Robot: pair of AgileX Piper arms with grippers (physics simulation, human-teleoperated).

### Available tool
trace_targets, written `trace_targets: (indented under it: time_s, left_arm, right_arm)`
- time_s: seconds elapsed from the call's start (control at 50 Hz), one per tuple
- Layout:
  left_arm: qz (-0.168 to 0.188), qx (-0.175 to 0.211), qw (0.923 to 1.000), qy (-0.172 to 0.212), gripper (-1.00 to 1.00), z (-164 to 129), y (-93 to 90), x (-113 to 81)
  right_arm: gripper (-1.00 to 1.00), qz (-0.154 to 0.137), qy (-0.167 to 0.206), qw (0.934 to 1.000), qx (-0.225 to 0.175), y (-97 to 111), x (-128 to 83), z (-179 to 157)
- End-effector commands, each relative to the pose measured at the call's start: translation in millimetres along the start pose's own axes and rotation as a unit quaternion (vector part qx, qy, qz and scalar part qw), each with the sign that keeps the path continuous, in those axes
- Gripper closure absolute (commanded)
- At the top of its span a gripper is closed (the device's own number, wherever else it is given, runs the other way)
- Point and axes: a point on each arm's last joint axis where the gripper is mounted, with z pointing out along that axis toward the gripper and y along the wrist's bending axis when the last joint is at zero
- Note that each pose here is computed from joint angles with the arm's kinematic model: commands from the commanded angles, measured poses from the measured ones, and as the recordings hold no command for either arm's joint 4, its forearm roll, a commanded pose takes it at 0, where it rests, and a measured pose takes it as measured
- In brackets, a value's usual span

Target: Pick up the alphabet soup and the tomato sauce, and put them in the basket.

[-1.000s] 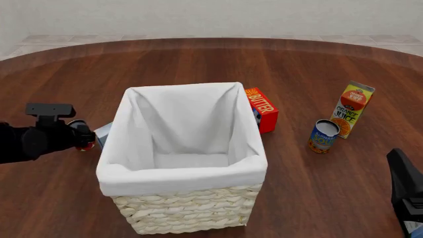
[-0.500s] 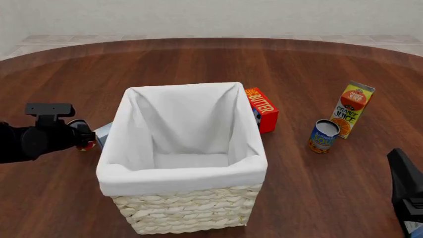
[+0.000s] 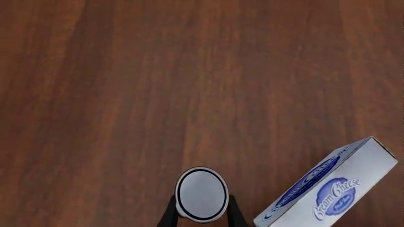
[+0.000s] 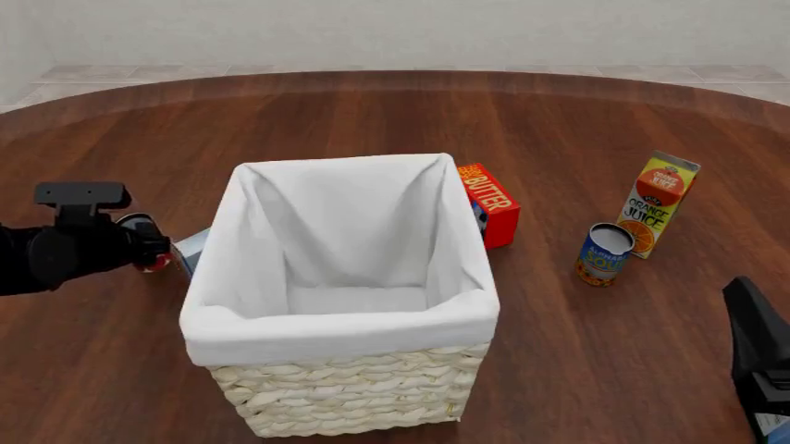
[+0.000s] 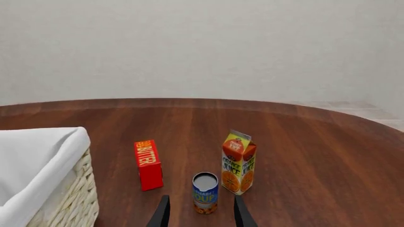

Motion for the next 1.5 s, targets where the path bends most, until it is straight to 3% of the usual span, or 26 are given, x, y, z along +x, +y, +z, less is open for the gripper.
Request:
trace_targets:
  time_s: [0.02, 0.26, 0.74, 0.88, 1.02, 1.14, 1.5]
  left_arm:
    - [0.006, -0.006, 0.9999, -0.011, 1.0, -6, 4.0, -9.1]
    - [-0.004, -0.013, 0.9995, -0.028, 1.0, -17, 10.0, -22.1]
    - [0.0, -0.008, 0.9976, -0.069, 1.0, -46, 5.4, -47.1]
    - [0.019, 0.003, 0.9958, -0.09, 1.0, -59, -3.7, -54.7]
    - [0.015, 0.011, 0.9944, -0.104, 1.0, -73, -8.5, -66.1]
    - [0.036, 0.037, 0.99, -0.131, 1.0, -96, -25.8, -72.9]
    - [0.05, 0.077, 0.9816, -0.167, 1.0, -133, -47.2, -88.5]
  right_arm:
    - [-1.0, 0.0, 0.0, 1.0, -0.001, 0, 0, 0]
    - [-1.0, -0.001, 0.0, 1.0, -0.001, 0, 0, 0]
    - [-1.0, -0.002, -0.001, 1.0, -0.001, 0, -1, 0]
    - [-1.0, -0.002, -0.002, 1.0, -0.001, 0, -1, 0]
    - [-1.0, -0.003, -0.002, 1.0, 0.0, 0, -1, 0]
    - [-1.0, -0.003, -0.002, 1.0, 0.0, 0, -1, 0]
    - [-1.0, -0.004, -0.001, 1.0, -0.002, 0, -1, 0]
